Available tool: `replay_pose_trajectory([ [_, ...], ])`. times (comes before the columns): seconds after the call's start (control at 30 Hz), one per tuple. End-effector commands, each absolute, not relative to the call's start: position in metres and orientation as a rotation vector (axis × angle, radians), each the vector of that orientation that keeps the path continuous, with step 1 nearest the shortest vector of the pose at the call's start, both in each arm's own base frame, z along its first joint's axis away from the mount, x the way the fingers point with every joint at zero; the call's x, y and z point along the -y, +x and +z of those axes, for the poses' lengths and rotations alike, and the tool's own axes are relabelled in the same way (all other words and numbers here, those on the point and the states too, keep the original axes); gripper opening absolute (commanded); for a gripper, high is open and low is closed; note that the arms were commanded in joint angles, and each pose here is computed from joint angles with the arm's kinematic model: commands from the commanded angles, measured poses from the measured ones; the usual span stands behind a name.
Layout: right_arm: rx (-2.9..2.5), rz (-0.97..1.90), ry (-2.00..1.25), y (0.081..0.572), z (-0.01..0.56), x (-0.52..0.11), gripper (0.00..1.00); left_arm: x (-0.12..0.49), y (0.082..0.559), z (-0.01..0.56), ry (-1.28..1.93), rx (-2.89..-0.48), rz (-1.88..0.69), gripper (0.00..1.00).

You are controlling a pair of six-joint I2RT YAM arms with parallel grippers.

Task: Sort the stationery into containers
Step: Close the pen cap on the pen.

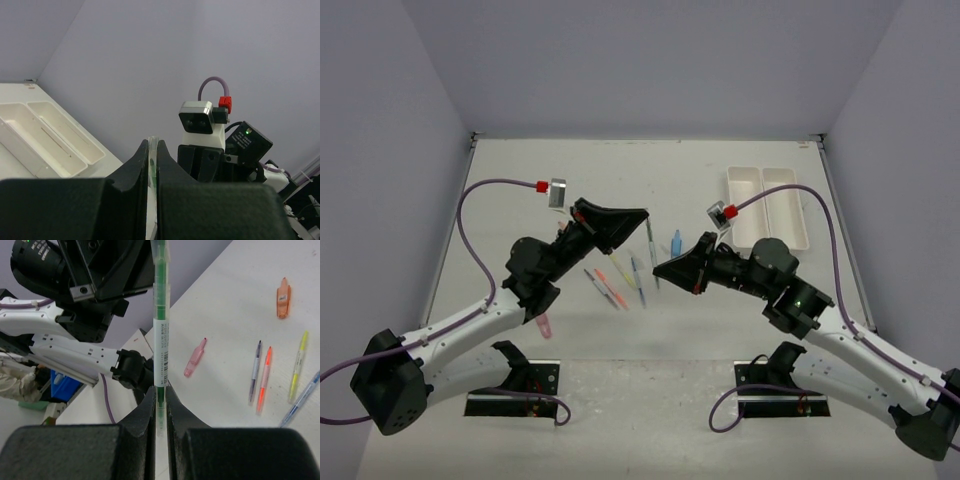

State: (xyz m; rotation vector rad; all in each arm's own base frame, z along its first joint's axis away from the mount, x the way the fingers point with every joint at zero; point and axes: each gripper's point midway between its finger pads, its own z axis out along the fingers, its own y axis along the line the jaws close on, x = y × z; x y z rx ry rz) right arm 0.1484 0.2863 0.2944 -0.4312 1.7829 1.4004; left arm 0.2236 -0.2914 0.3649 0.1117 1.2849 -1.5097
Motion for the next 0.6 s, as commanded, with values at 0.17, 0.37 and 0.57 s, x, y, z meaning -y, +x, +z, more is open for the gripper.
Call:
replay_pose_trajectory([
  [0.17,-1.612,1.318,-0.395,0.174,0.351,-0.288,0.0,0.292,0.215,0.359,0.112,-1.296,-1.552,0.0],
  [0.37,-1.541,1.291,-0.439,0.177,0.369,-0.29,0.0,0.292,0.222,0.351,0.114,-1.352,-1.486,0.16],
  [0.57,-1.566,1.25,-0.468,0.181,0.357,-0.292,0.0,0.29,0.224,0.356,0.139,-1.36,-1.434,0.22],
])
